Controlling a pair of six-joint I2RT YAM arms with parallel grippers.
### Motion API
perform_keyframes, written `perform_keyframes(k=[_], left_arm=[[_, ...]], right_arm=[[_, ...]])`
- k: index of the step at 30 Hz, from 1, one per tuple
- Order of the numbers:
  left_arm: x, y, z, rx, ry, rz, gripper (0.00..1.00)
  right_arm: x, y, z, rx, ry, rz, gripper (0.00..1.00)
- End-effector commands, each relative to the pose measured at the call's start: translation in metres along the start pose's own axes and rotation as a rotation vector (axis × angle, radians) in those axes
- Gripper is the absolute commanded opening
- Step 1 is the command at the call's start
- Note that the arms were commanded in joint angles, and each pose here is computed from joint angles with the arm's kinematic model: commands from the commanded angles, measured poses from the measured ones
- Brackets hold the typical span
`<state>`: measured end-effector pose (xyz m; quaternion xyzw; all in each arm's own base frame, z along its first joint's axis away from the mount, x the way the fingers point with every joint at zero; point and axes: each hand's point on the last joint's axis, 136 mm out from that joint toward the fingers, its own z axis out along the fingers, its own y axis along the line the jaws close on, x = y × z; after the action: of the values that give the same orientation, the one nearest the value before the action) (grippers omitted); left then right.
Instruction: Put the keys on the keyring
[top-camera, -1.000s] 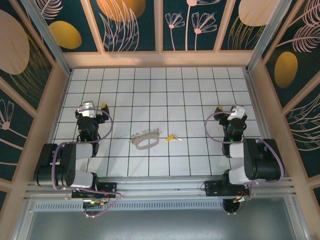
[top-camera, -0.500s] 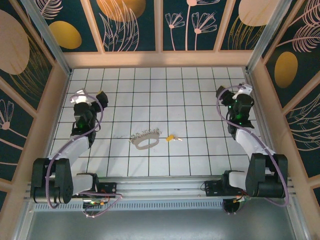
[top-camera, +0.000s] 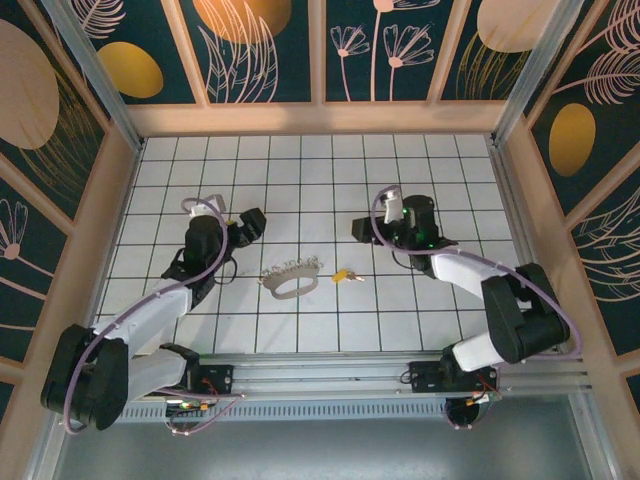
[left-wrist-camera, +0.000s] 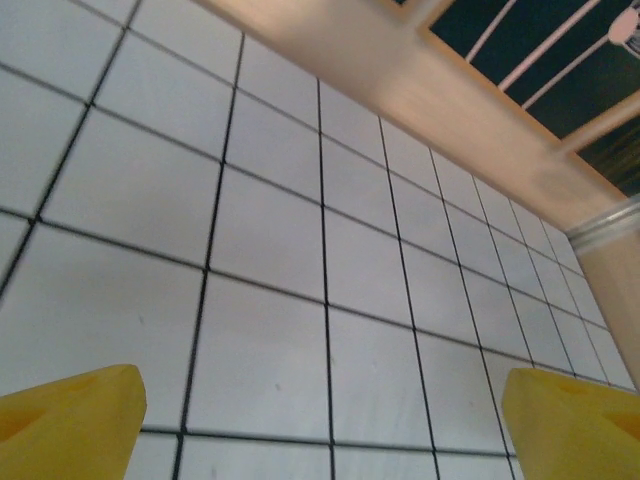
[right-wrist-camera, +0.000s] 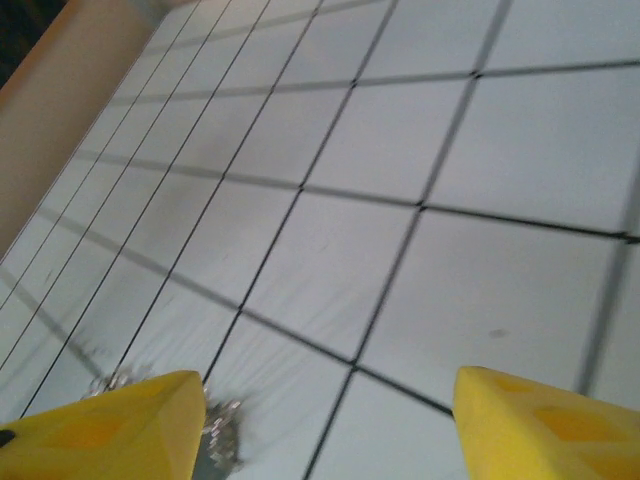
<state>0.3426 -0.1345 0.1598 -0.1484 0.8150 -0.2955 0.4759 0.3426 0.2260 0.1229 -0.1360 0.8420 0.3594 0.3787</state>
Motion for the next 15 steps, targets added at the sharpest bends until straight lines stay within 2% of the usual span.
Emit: perform_keyframes(k=[1, 6, 15], left_arm=[[0.031, 0.008, -0.006, -0.024, 0.077, -0.075, 0.92], [0.056, 0.006, -0.005, -0.006, 0.136, -0.098, 0.92], [0.075, -0.003, 0.002, 0.025, 0.187, -0.115, 0.92]], right_arm=[[0.005, 0.030, 0.017, -0.144, 0.048, -0.079, 0.62], [0.034, 0.042, 0.036, -0.232, 0.133, -0.098, 0.53], [0.073, 0.047, 0.058, -0.256, 0.241, -0.121, 0.50]])
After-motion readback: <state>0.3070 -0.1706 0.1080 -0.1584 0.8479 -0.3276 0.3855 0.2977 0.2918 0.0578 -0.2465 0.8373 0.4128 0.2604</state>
